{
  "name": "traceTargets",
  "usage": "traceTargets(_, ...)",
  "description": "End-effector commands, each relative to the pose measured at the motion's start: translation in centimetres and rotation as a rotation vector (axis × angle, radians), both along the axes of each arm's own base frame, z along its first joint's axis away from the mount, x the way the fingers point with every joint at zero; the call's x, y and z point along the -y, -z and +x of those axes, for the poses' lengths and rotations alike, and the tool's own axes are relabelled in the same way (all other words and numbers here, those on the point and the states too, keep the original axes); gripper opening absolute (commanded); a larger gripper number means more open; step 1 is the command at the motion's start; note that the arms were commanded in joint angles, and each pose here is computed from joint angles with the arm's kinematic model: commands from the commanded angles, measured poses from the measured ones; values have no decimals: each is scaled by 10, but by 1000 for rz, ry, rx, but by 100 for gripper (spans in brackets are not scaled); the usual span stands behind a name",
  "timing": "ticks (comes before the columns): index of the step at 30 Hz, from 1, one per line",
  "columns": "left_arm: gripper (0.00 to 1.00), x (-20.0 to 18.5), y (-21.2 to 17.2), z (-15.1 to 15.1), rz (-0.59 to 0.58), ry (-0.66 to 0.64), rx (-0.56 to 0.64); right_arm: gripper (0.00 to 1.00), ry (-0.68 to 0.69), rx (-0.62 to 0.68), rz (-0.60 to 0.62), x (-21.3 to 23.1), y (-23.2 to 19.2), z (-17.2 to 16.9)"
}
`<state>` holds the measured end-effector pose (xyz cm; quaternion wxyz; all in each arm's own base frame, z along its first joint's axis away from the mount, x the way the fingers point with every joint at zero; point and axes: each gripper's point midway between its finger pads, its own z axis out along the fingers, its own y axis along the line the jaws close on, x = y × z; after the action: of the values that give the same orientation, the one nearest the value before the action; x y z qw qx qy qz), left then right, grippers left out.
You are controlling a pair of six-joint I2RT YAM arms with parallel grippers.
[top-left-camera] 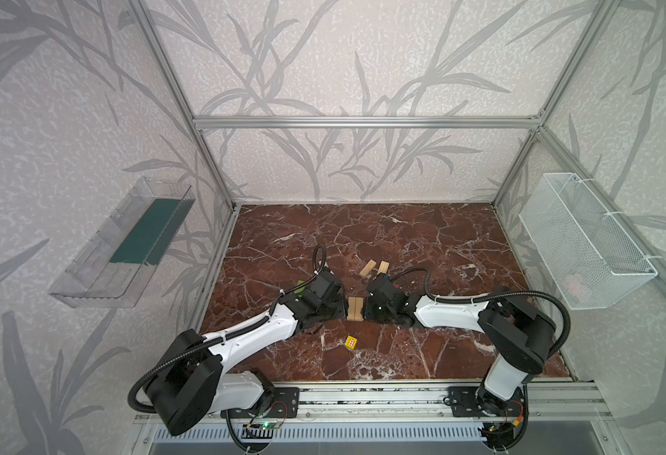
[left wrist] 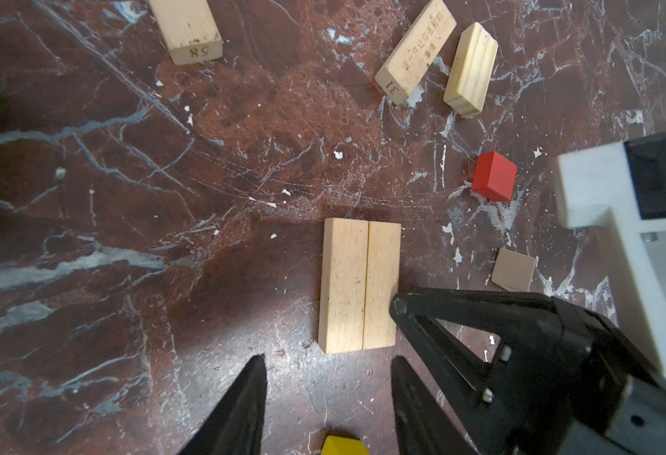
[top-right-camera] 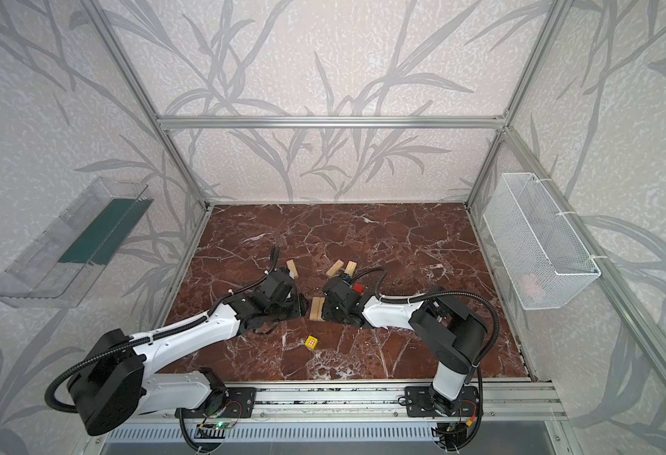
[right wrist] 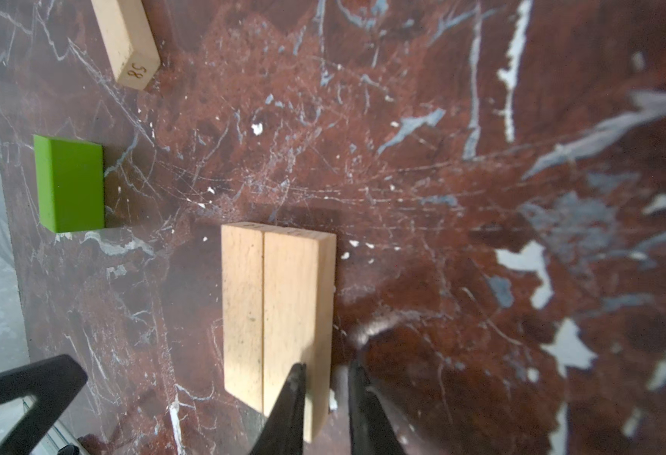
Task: Build the wood block tower
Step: 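Push block 72 flush against the first block with the right gripper, then open the right gripper and lift it away from the block pair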
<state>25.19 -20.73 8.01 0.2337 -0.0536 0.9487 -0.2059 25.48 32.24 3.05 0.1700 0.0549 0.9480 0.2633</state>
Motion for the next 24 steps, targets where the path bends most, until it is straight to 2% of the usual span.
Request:
traceTargets(1,50,-6,-7,2,7,-27,16,26,-18,63,-4,6,-24,9)
traceTargets(8,50,-6,-10,2,10,-20,19,31,-112,97,11,7,-40,2)
traceTargets(16,50,-7,-13,-3,6,9,33,33,-238,140,-9,12,-44,-33)
traceTargets(24,51,-10,-10,-7,13,14,28,31,-275,127,24,-5,-22,-53)
